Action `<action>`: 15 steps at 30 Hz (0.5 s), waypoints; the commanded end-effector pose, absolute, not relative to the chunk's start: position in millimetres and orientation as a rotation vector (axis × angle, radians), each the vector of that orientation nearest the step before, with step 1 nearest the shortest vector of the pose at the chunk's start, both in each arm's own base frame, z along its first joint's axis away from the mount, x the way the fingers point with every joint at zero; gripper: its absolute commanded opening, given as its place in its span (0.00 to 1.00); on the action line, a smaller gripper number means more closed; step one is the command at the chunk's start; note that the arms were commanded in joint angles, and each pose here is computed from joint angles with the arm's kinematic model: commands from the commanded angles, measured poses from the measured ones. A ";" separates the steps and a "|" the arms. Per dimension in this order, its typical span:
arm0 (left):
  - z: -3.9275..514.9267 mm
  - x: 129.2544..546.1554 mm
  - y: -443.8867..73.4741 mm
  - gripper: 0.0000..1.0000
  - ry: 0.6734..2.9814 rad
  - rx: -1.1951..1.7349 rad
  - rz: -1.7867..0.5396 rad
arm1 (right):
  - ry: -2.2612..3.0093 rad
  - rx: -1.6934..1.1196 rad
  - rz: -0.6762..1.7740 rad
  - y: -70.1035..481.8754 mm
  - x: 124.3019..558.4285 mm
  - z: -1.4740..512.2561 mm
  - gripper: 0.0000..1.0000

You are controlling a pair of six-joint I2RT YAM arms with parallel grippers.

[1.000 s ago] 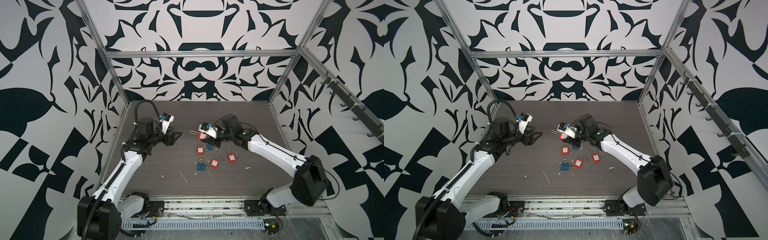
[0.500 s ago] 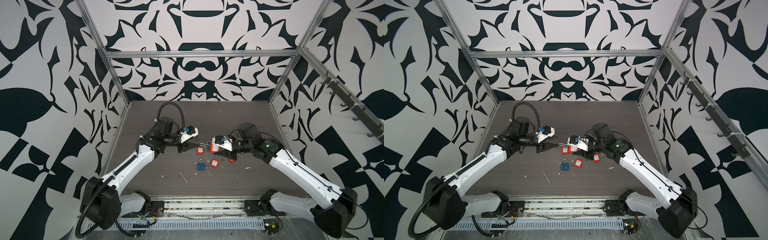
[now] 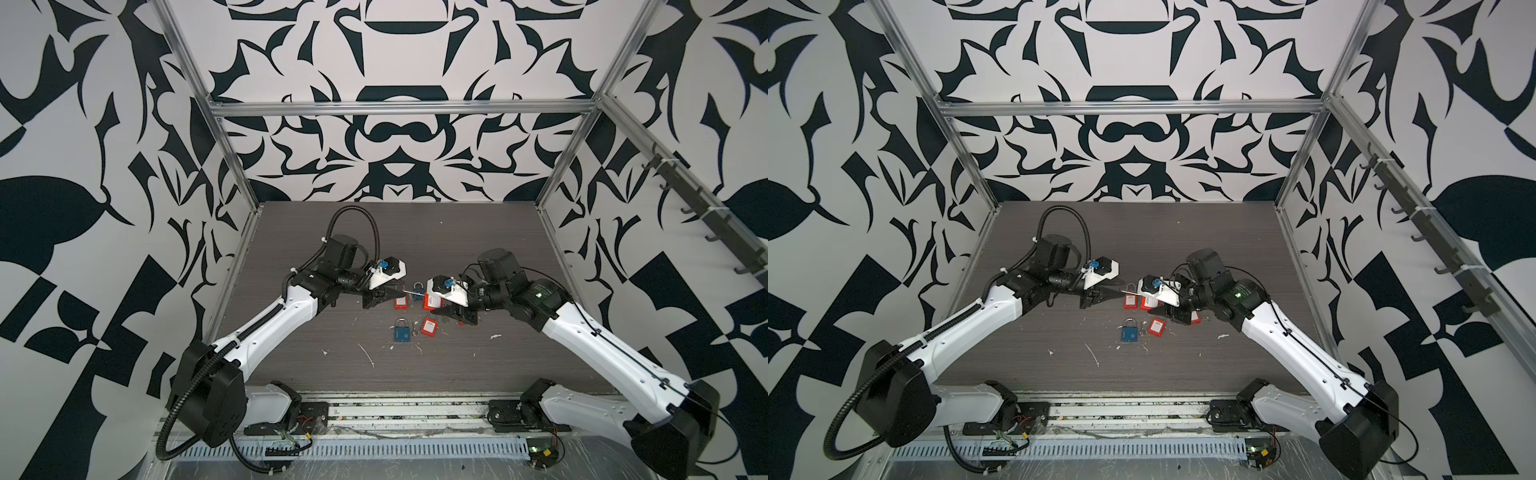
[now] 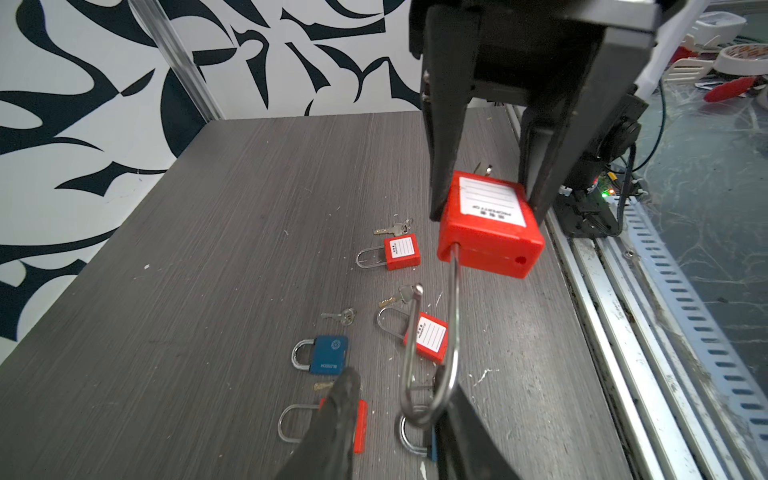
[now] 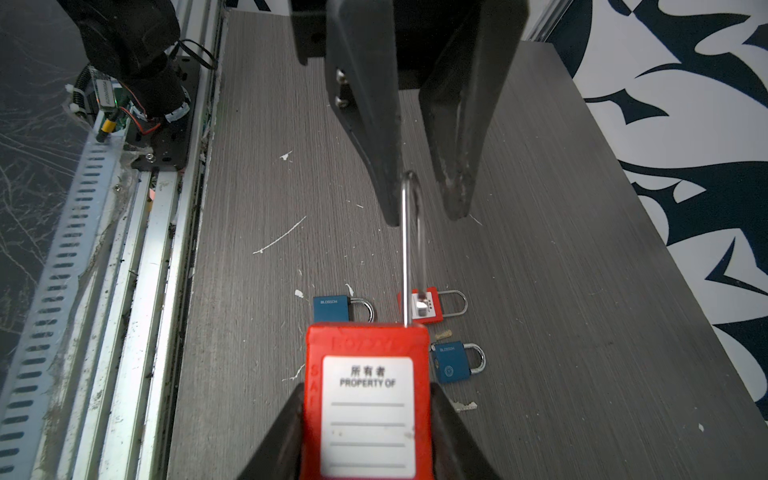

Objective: Lock with the key

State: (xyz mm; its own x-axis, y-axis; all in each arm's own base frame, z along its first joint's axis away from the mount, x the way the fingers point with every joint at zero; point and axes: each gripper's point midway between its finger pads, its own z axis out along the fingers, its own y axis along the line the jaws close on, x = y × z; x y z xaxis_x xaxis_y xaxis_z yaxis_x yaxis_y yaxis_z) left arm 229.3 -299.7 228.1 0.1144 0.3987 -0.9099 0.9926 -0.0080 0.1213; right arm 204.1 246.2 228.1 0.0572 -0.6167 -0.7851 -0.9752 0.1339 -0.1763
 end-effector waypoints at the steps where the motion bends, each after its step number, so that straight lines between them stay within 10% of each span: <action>1: 235.3 220.4 -301.3 0.39 1.371 1.564 -0.915 | 1.580 -1.561 0.568 249.2 206.9 240.5 0.07; 5: 233.3 219.3 -301.1 0.42 1.374 1.566 -0.917 | 1.574 -1.555 0.557 249.3 208.6 242.4 0.07; 15: 232.1 210.6 -306.1 0.05 1.366 1.581 -0.990 | 1.601 -1.558 0.533 247.9 213.2 238.2 0.08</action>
State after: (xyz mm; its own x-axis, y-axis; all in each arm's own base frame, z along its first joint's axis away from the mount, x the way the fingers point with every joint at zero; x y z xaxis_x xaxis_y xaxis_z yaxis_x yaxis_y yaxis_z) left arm 219.3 -303.3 229.8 0.1104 0.3807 -0.9181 0.9939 -0.0469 0.1000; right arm 208.6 244.2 226.6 0.0669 -0.6312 -0.7728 -0.9690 0.1435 -0.2011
